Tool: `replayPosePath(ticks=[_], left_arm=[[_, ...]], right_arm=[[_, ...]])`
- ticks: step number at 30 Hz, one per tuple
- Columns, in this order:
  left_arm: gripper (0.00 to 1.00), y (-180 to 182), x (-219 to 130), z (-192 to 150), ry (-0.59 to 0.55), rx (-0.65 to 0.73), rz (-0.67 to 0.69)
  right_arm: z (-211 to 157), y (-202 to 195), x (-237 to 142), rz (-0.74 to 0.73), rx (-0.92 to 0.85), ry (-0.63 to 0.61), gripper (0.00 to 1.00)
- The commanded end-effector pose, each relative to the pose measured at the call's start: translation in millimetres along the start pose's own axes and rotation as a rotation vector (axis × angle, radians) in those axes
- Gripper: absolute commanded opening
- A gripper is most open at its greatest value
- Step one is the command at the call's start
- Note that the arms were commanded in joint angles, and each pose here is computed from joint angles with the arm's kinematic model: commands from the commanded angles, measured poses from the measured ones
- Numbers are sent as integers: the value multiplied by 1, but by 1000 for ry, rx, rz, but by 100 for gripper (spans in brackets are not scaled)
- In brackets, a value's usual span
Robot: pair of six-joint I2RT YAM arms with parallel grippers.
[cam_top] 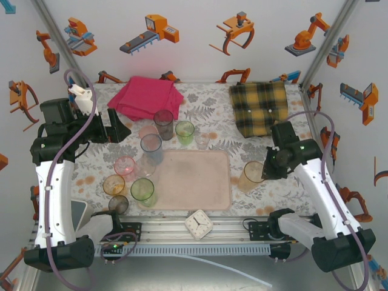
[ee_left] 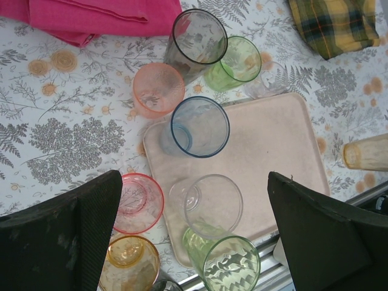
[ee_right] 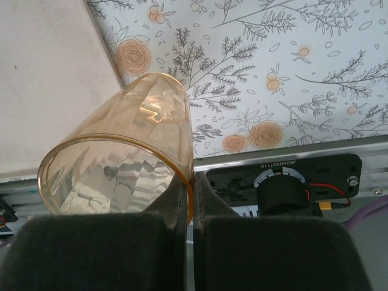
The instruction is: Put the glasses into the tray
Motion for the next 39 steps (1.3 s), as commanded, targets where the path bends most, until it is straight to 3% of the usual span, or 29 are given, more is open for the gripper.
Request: replayPosePath(ticks=[1,8,12,19,31,39], left_arm=[[97,-3,-6,4,-20,14,6],[97,1,-2,2,-10,10,18],[97,4,1,2,-4,6,27],[97,16,5,0,0,-17,74],[97,40,12,3,-6,-118,142],[97,42,9,-2,-9,-132,112]], right_arm=[[13,3,-11,-5,-38,-33,0],[37,27,-16,-20,-140,-50,0],[51,55,-22,-37,-235,-75,0],[60,117,-21,57,-359,-116,0],[35,210,-16,148,-584,-161,0],[11,252,0,201,-703,-183,0]])
Point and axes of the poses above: each hand's point on the last joint's axis, 136 mm out from that joint toward the fingers, its own x axis out along the fingers, its own y axis along the line the jaws close on, z = x × y, the point moved 3 cm from there along -x, back along the fingers, and after that the axes turned 5 degrees about -x, right-handed, at the moved point
